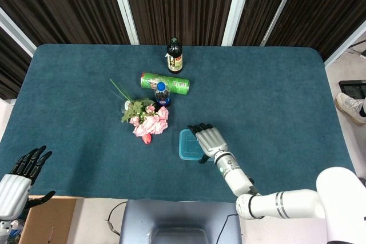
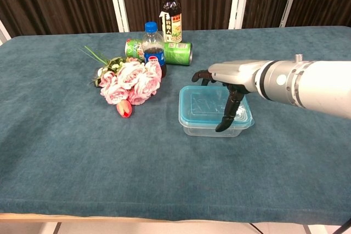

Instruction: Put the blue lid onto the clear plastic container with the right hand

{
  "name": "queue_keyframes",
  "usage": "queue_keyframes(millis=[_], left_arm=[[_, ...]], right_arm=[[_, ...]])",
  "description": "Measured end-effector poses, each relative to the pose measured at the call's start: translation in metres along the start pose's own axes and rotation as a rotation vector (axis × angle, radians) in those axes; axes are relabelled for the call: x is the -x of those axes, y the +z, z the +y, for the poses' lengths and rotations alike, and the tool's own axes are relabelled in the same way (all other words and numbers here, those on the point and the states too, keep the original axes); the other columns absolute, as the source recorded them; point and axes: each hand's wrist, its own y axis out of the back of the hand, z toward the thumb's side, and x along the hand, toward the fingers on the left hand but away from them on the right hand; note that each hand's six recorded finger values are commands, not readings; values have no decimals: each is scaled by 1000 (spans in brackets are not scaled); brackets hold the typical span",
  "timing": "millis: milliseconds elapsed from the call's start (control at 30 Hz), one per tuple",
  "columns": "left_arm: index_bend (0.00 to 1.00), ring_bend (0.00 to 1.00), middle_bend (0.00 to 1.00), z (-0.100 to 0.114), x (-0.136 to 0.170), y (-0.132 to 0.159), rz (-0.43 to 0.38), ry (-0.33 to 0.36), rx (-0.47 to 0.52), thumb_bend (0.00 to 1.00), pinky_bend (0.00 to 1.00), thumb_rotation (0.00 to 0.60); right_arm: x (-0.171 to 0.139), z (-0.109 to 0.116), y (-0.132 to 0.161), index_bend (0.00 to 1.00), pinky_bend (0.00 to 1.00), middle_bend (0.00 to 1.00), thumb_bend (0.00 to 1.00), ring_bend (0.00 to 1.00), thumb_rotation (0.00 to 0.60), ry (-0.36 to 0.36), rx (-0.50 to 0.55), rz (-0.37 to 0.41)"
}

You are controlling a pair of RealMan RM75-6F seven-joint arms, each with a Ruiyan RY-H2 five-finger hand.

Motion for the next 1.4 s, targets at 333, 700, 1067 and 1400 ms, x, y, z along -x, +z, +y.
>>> queue_keyframes(millis=[333,700,1067,1400], left_arm=[[59,51,0,0,0,0,-1,0,1,450,161,600],[58,51,0,0,-1,0,1,-3,1,451,161,600],[58,56,1,0,0,-1,3,-2,2,450,162,600],[58,56,1,1,0,-1,5,1,5,451,161,600]], right_arm=[[-1,3,0,143,214,243,155,127,600,0,13,8],[-3,5,-1,117,187,225,153,113,600,0,23,15],[-3,5,1,45,165,189,124,65,600,2,24,19],[-14,12,-4,35,109,145,115,16,600,-7,15,36]])
